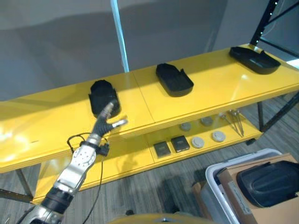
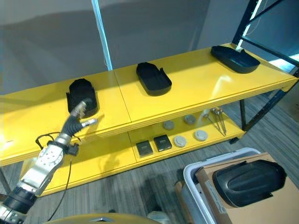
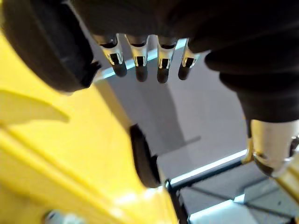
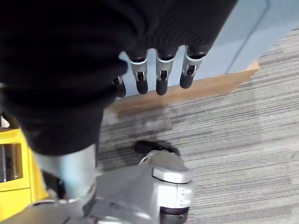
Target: Move parts from the plastic box to the shelf.
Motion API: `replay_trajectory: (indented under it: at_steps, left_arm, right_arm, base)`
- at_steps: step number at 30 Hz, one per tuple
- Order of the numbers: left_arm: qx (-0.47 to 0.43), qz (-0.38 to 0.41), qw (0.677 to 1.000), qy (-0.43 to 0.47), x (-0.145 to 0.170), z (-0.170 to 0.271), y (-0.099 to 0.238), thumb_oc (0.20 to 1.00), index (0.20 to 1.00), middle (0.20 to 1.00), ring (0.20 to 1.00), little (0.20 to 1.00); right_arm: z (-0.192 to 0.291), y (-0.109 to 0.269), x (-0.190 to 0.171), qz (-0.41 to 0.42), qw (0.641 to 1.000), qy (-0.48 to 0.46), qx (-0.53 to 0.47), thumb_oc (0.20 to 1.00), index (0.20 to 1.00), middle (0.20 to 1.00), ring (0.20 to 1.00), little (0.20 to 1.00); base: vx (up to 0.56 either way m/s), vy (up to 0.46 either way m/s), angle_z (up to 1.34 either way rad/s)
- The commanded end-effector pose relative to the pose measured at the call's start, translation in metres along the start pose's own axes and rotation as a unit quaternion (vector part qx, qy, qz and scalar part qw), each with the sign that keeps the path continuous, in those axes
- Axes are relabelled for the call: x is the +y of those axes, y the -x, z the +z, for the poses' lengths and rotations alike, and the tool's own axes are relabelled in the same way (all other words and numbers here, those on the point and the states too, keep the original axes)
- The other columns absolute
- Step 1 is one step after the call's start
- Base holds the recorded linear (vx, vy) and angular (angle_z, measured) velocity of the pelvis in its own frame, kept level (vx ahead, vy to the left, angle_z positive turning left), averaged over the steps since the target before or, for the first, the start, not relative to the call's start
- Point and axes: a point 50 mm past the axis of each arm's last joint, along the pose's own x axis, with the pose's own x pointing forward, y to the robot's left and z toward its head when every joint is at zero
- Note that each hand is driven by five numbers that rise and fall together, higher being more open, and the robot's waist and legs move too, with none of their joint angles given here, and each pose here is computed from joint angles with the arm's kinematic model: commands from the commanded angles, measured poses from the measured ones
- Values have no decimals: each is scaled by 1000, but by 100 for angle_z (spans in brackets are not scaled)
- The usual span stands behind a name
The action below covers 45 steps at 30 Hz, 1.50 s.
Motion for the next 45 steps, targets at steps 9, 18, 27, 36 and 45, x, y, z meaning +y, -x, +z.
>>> replay_trajectory:
  at_steps: [9, 18, 27, 36, 45]
  left_arm:
    - [160, -89, 983, -33, -23, -55, 16, 1000, 1000, 1000, 1000, 1000]
    - [377, -55, 911, -157, -33, -159, 76, 1000, 1000, 1000, 1000, 1000]
    - [565, 1, 812, -146, -39, -205, 151, 1000, 1000, 1000, 1000, 1000]
    - [608, 40, 780, -142, -28, -210, 180, 1000, 1000, 1000, 1000, 1000]
    - [559, 57, 818, -126, -38, -205, 155, 1000, 1000, 1000, 1000, 1000]
  right_arm:
    - [11, -4, -13, -28, 999, -16, 29, 1000, 1000, 1000, 1000, 1000]
    - [26, -6, 7, -18, 997, -60, 35, 1000, 1000, 1000, 1000, 1000]
    - [34, -7, 11, -17, 998, -62, 23, 1000, 1000, 1000, 1000, 1000]
    - [37, -7, 6, -13, 999, -36, 12, 1000, 1000, 1000, 1000, 1000]
    - [35, -7, 8, -5, 999, -36, 3, 1000, 1000, 1000, 1000, 1000]
  base:
    - [-54, -36, -32]
    - [-88, 20, -118]
    - [-101, -14, -74]
    - [23, -193, -106]
    - [181, -261, -17]
